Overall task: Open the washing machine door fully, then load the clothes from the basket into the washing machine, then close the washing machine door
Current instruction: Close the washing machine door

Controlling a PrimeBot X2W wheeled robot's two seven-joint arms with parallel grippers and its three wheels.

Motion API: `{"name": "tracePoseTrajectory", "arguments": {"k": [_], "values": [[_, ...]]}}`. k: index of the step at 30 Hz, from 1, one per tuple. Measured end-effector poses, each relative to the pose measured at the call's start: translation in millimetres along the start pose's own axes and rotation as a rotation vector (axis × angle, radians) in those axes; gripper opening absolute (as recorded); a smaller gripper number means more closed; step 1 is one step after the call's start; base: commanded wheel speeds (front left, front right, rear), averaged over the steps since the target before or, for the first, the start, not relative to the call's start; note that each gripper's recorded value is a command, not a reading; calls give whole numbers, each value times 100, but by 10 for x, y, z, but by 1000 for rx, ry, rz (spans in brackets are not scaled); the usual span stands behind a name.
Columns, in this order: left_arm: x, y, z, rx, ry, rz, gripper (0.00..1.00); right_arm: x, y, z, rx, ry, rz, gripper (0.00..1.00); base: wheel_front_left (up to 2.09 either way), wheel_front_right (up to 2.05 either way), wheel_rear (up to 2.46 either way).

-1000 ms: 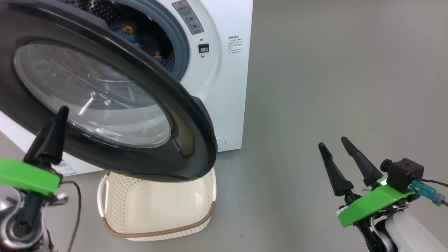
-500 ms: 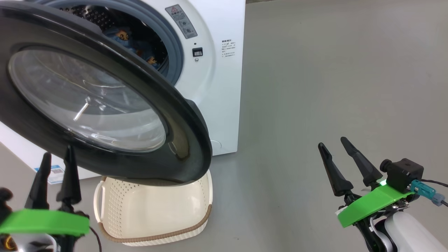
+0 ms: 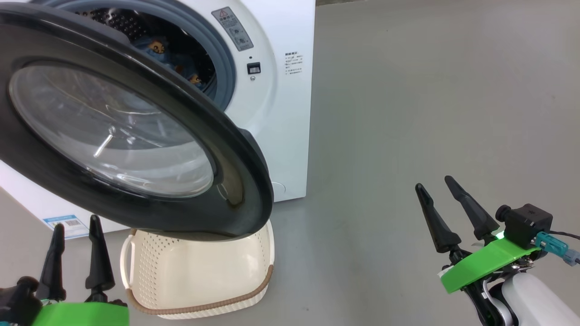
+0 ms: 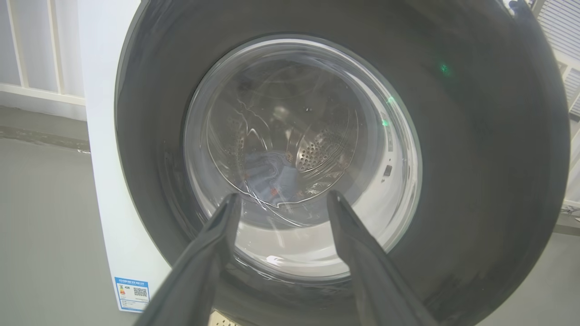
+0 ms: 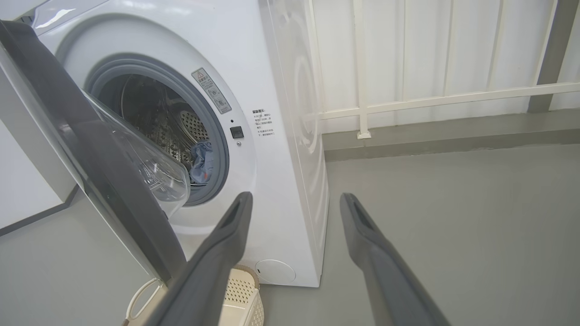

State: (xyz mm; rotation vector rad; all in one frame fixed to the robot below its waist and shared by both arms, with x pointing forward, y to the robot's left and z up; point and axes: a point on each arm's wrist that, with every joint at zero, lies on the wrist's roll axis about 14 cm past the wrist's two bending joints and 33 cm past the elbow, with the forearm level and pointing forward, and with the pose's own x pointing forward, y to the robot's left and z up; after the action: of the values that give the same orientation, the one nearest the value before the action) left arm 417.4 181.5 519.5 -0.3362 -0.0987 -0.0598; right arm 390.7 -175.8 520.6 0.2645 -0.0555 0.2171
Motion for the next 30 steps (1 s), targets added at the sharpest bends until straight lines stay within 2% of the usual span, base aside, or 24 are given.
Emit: {"name": "tracePoseTrajectory", "arguments": {"k": [9, 30], "values": [[-23, 24, -94, 40, 12, 13, 100, 24, -39, 5, -3, -1, -6, 100, 0, 0, 0], [-52, 63, -121, 50, 14, 33, 100, 55, -46, 24, -10, -7, -5, 100, 0, 0, 0]]}}
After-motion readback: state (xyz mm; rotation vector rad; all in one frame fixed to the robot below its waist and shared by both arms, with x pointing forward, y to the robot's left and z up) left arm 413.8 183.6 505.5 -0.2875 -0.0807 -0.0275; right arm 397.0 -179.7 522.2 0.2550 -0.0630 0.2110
